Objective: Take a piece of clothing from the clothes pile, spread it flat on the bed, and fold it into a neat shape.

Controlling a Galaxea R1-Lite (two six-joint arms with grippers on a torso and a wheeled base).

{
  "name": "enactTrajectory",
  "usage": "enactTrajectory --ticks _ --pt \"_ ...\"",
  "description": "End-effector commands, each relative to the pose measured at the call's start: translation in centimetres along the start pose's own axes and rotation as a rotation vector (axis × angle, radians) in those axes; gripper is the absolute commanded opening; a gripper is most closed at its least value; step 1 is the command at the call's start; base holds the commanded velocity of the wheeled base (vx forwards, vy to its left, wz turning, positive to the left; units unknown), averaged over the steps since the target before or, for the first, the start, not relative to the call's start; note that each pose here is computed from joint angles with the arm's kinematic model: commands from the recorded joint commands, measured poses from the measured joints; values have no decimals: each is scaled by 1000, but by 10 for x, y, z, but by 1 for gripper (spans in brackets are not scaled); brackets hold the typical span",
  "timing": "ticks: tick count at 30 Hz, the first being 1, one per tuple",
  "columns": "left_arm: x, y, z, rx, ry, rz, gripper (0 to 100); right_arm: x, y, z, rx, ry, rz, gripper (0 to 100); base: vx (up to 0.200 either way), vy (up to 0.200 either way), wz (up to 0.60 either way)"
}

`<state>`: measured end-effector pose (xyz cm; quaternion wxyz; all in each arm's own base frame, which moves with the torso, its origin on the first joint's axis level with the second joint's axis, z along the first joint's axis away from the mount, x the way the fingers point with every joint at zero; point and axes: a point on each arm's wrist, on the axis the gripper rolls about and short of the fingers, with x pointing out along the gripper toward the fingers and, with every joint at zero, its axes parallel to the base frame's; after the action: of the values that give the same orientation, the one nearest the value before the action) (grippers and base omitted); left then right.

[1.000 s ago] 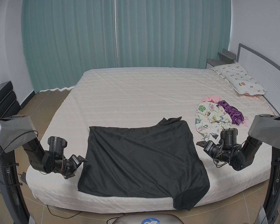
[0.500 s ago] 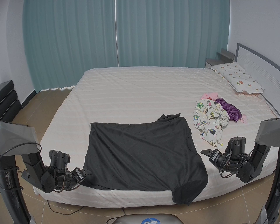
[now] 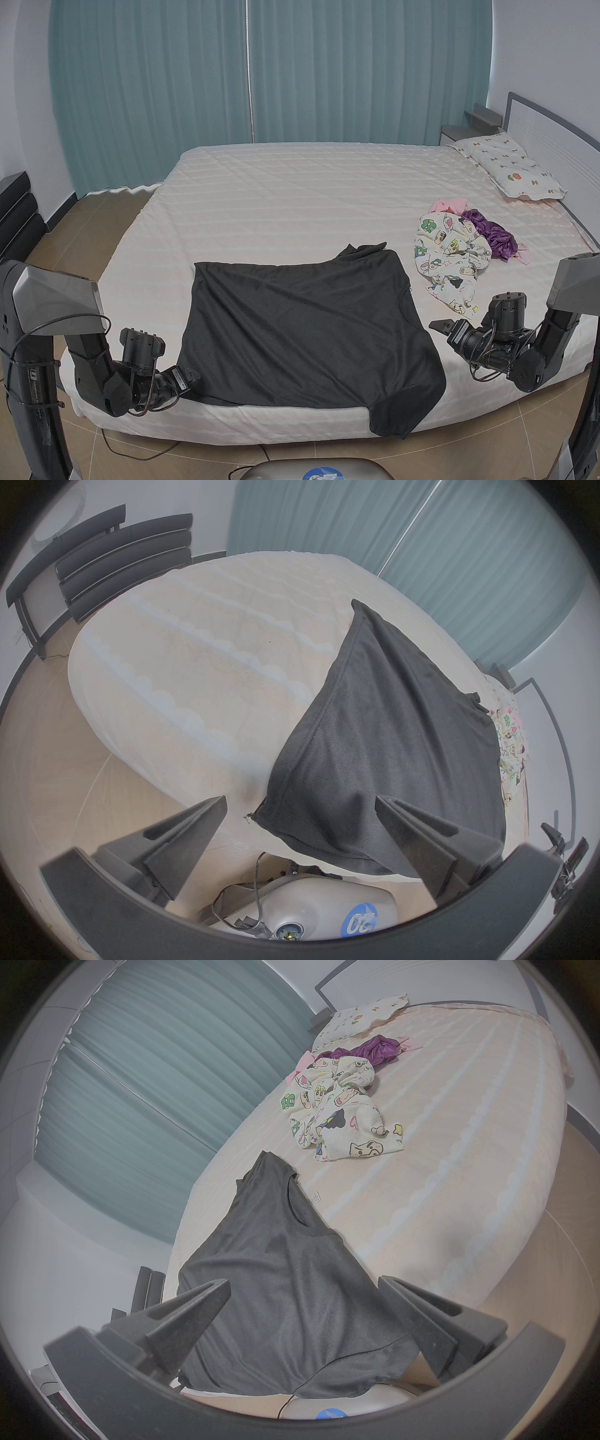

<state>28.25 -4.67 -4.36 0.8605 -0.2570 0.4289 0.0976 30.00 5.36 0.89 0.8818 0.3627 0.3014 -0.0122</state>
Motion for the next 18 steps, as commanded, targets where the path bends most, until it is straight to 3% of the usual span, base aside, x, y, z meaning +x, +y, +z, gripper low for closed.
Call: enactTrajectory --ticks 1,7,18 --pt "5 -2 -5 17 9 15 0 1 -3 -3 -2 12 -10 100 0 0 0" --pt "6 1 -9 21 2 59 0 -1 -9 -10 -10 61 -32 100 0 0 0" --pt "-10 19 -18 6 29 127 0 -3 -24 -22 -133 130 -76 100 0 0 0"
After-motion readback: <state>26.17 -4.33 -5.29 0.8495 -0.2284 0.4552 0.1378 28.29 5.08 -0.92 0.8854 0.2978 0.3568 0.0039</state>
